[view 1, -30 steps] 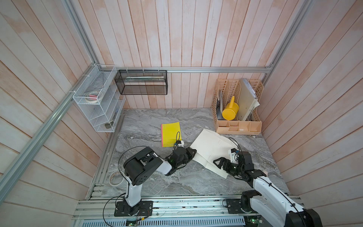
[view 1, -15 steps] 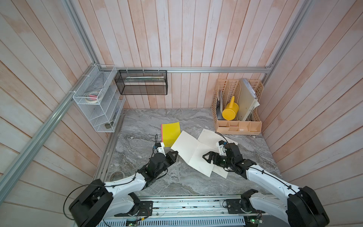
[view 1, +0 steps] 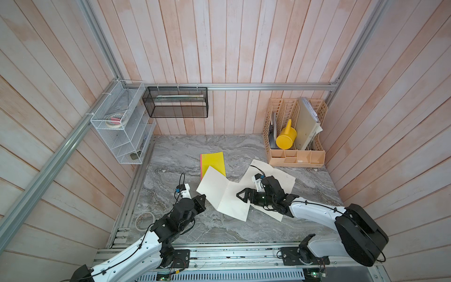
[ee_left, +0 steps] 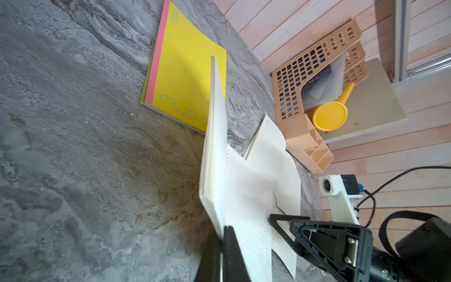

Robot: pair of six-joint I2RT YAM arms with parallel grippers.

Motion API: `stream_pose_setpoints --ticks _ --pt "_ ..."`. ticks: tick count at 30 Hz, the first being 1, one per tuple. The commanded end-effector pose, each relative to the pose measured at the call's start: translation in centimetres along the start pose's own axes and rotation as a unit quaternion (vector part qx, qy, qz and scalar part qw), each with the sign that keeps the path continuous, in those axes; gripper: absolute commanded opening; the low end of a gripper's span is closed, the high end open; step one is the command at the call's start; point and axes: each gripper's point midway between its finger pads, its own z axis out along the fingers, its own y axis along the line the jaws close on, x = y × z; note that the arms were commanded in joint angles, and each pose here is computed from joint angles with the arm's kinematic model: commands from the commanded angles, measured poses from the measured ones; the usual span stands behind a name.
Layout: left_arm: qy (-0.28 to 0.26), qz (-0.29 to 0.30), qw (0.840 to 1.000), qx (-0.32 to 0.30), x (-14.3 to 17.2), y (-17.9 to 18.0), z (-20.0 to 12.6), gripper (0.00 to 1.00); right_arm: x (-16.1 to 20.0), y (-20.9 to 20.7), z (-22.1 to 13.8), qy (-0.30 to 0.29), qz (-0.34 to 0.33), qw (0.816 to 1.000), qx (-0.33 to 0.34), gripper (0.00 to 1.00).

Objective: Close the notebook
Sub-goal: Close the notebook at the center of the board.

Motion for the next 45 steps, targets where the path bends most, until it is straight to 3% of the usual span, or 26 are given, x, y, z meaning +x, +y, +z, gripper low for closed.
stream_pose_setpoints --ticks 1,8,14,18,21,24,35,38,41,45 --pt "0.005 0.023 1.0 -0.014 0.0 0.3 -0.1 0.0 -0.5 1.8 0.7 -0.002 -0.003 1.0 -0.026 0.98" --pt "0.025 0.045 0.998 0.021 0.4 -1.4 -0.4 0.0 2.1 0.1 2.2 0.038 0.009 0.999 -0.002 0.98" --pt "0.052 0.068 0.99 0.108 1.8 -3.9 -0.3 0.0 4.1 -1.4 2.3 0.048 0.025 0.999 0.003 0.98" --pt "0.065 0.056 0.985 0.151 2.8 -4.8 -0.2 0.12 4.4 -2.0 2.3 0.046 0.033 0.998 0.006 0.98" --pt "0.073 0.058 0.979 0.181 3.1 -5.9 -0.3 0.32 4.5 -2.1 2.4 0.047 0.033 0.998 0.006 0.98" --pt "0.088 0.071 0.973 0.199 3.5 -6.9 -0.3 0.43 4.8 -2.1 2.6 0.052 0.034 0.998 0.004 0.98" --pt "0.087 0.099 0.96 0.247 3.2 -9.4 -1.3 0.53 4.7 -1.7 2.7 0.053 0.029 0.998 0.003 0.98" --pt "0.08 0.104 0.961 0.242 2.9 -9.5 -0.6 0.53 4.7 -1.7 2.7 0.054 0.028 0.998 0.006 0.98" --pt "0.077 0.098 0.98 0.154 1.3 -7.5 1.8 0.53 4.5 -1.6 2.7 0.055 0.027 0.998 0.005 0.98" --pt "0.15 0.053 0.973 0.166 -0.6 -6.6 5.1 0.52 4.4 -1.3 2.5 0.053 0.024 0.998 0.005 0.98"
